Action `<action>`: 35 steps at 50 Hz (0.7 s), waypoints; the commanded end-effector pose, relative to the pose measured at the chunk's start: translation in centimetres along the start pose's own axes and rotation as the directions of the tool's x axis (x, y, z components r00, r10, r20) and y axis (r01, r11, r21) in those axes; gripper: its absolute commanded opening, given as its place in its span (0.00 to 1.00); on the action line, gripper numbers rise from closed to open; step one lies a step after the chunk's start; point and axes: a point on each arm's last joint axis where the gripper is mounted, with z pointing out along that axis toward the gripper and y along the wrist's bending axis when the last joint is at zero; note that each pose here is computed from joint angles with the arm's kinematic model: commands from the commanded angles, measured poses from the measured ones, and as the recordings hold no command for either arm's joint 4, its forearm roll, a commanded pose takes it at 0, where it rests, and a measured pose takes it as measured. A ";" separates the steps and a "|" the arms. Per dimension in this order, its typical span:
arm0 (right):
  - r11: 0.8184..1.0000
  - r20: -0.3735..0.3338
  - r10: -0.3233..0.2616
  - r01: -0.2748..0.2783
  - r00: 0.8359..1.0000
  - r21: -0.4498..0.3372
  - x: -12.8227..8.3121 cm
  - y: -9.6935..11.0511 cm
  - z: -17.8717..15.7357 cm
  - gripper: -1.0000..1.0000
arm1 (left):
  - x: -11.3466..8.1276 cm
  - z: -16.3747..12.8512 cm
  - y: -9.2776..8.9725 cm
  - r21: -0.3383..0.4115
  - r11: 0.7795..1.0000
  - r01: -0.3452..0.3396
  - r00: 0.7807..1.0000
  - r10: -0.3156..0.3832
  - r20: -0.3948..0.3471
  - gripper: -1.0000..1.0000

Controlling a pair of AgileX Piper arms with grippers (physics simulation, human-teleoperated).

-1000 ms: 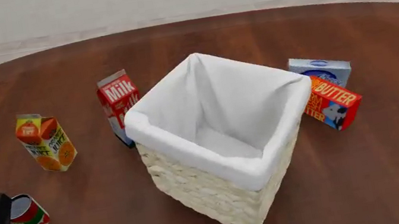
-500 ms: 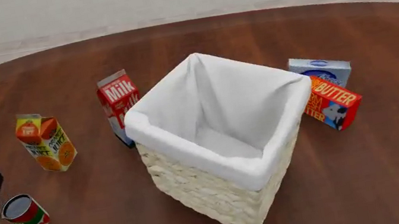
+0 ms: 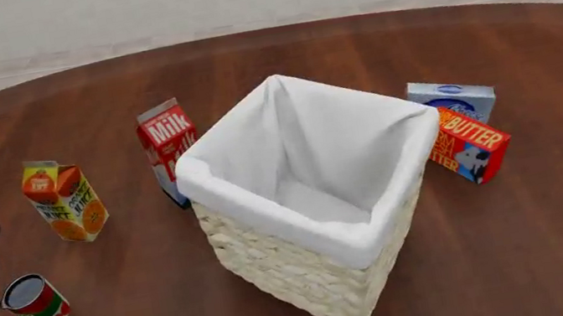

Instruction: Pick up the tomato sauce, and put it in the basket.

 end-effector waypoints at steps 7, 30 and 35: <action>1.000 0.000 0.000 0.000 1.000 0.000 0.1 0.0 0.0 1.00 | -0.5 1.8 1.2 -0.051 0.997 -0.051 0.989 0.044 -0.143 1.00; 1.000 0.000 0.001 -0.001 1.000 -0.001 0.1 0.0 0.1 1.00 | 0.8 5.3 2.0 -0.056 0.996 -0.074 0.957 0.055 -0.286 1.00; 1.000 0.000 0.001 -0.001 1.000 -0.001 0.1 0.0 0.1 1.00 | 1.2 6.1 1.9 -0.049 0.998 -0.042 0.943 0.023 -0.331 1.00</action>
